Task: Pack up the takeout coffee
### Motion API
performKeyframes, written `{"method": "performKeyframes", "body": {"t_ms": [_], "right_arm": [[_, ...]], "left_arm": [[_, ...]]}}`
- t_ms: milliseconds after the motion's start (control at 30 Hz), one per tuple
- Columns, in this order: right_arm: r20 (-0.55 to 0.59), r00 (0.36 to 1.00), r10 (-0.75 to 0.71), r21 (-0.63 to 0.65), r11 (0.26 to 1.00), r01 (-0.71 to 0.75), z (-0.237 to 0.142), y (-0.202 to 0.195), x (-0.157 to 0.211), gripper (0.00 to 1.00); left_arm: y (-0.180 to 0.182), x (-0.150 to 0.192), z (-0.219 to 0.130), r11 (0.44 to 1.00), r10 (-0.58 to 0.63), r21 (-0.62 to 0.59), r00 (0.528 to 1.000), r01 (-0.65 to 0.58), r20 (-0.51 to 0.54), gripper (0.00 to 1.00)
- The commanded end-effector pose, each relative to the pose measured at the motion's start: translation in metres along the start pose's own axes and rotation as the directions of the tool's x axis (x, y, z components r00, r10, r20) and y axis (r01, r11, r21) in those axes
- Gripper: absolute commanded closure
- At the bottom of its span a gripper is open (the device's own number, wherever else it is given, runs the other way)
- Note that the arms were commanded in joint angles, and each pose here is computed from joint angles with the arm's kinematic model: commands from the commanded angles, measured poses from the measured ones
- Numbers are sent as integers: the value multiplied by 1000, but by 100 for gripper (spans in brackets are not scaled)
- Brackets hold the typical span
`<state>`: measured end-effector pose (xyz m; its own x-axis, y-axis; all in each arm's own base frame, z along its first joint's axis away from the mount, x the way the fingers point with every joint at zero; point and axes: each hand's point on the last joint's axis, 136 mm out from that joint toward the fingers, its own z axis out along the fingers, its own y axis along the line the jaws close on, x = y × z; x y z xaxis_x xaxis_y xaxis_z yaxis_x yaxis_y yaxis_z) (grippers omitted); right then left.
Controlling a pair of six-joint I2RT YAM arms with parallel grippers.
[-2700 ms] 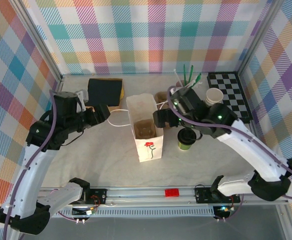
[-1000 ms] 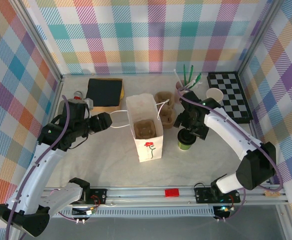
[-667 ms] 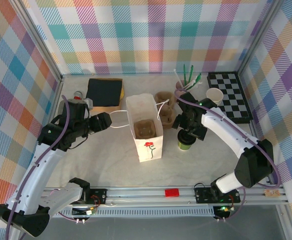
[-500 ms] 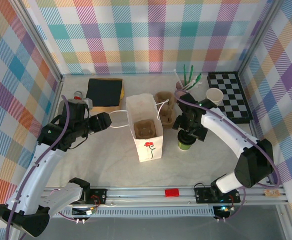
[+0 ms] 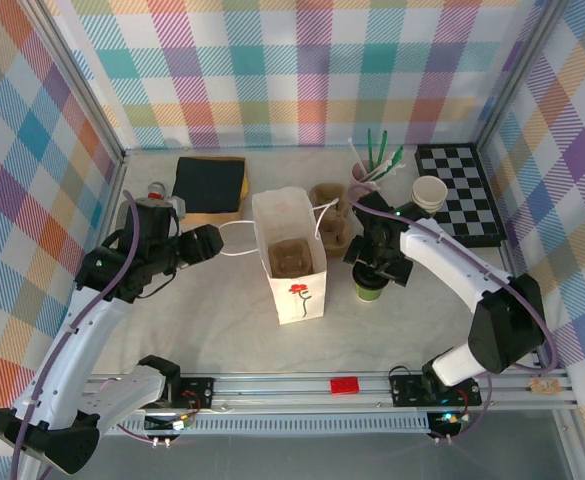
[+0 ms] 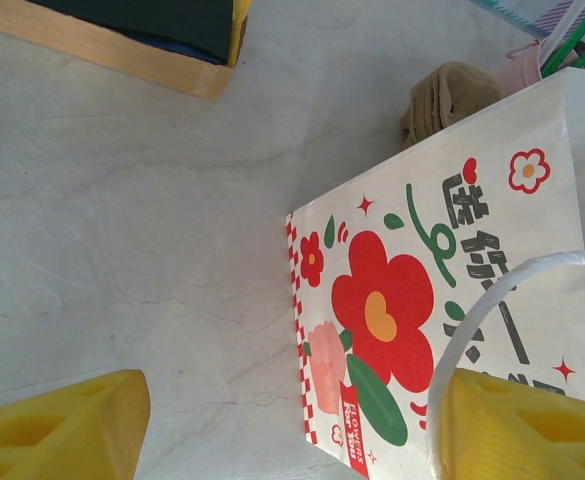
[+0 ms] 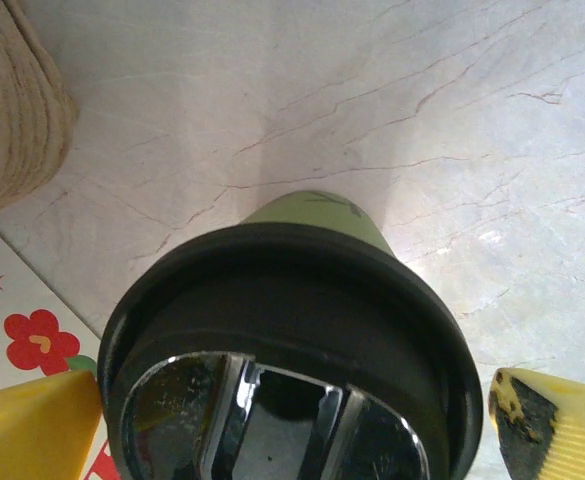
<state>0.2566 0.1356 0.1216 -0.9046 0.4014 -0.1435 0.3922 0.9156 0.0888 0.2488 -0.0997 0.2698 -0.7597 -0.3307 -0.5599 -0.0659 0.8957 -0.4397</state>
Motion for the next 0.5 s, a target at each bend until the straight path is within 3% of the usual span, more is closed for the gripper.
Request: {"method": "performKeyframes", "body": {"t_ms": [0, 467], "right_arm": [[-25, 999, -20, 14, 1000, 20, 6, -1, 5, 1], [12, 1000, -23, -34, 999, 23, -15, -3, 5, 1]], "left_arm": [[2, 0, -7, 1000, 17, -12, 1000, -17, 11, 26], [-4, -3, -9, 1000, 16, 12, 1000, -16, 20, 26]]}}
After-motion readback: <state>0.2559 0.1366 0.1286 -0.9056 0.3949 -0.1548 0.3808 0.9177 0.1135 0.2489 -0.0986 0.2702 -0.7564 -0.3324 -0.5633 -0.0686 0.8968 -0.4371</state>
